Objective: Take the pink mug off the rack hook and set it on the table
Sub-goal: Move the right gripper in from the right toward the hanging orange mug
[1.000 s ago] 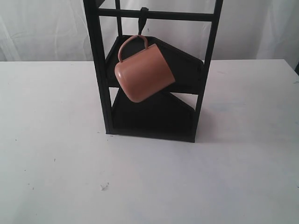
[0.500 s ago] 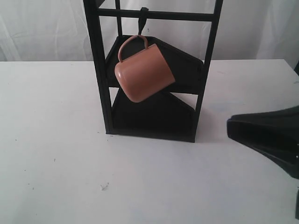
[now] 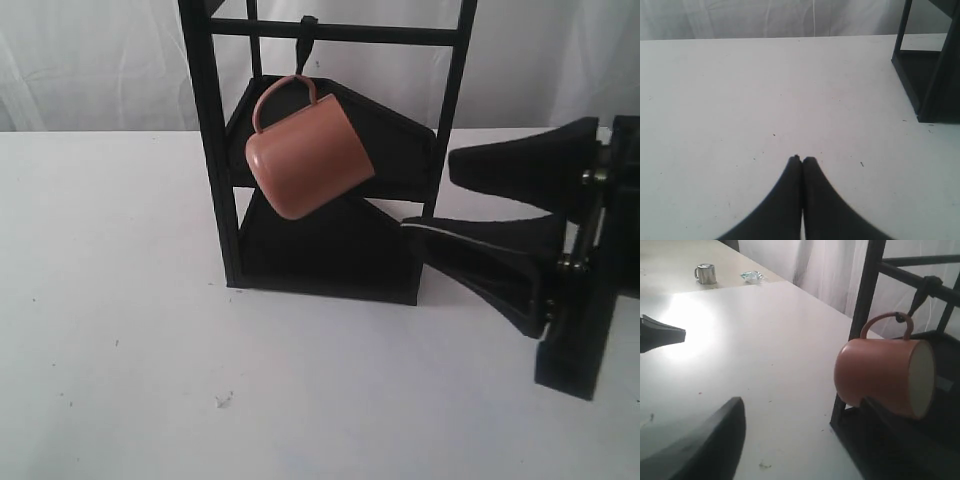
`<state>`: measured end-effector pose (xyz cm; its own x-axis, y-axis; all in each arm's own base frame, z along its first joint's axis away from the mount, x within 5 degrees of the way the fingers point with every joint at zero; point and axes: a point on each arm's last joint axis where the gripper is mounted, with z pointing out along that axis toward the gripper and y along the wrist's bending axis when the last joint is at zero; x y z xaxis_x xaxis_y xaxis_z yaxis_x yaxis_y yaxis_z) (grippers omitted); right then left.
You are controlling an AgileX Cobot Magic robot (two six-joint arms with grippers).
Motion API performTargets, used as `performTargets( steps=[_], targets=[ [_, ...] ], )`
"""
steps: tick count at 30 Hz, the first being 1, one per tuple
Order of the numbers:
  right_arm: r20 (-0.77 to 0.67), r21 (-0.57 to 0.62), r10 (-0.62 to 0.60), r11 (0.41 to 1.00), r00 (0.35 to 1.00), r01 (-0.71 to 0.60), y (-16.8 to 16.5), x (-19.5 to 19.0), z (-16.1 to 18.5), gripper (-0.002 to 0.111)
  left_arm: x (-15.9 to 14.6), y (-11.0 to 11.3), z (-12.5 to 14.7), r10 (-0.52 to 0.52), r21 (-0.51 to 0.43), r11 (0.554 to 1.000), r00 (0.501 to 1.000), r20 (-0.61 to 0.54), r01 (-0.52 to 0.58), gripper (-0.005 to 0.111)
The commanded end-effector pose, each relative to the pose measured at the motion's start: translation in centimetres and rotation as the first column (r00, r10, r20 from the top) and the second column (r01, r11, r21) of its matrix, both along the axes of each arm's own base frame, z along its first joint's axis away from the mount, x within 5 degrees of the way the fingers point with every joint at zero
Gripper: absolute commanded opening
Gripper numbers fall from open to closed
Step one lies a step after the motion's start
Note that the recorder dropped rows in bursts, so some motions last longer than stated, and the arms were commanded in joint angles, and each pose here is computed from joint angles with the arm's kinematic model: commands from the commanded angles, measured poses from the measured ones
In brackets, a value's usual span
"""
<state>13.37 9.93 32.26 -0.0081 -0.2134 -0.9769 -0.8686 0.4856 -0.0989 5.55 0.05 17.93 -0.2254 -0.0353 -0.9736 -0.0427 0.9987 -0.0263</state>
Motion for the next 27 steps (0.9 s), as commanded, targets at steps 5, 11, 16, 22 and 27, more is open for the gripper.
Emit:
performTargets(
  steps=[5, 11, 16, 22, 27],
  targets=[
    [0.081, 0.033, 0.002, 0.999, 0.997, -0.005, 0.8, 2.9, -0.6, 0.067, 0.0, 0.0, -0.1, -0.002, -0.011, 1.0, 1.0, 0.005, 0.002, 0.0],
    [0.025, 0.035, -0.047, 0.998, 0.999, 0.046, 0.9, 4.5, -1.7, 0.081, 0.0, 0.0, -0.1, -0.002, -0.011, 1.0, 1.0, 0.005, 0.002, 0.0],
    [0.032, 0.014, -0.05, 0.999, 0.998, 0.049, 1.0, 5.1, -1.9, 0.081, 0.0, 0.0, -0.1, -0.002, -0.011, 1.0, 1.0, 0.005, 0.002, 0.0],
    [0.03, 0.014, -0.048, 0.999, 0.998, 0.047, 1.2, 5.8, -1.7, 0.081, 0.0, 0.0, -0.1, -0.002, -0.011, 1.0, 1.0, 0.005, 0.002, 0.0],
    [0.015, 0.017, -0.03, 0.999, 0.999, 0.029, 1.6, 6.7, -1.8, 0.081, 0.0, 0.0, -0.1, -0.002, -0.011, 1.0, 1.0, 0.005, 0.002, 0.0]
  ],
)
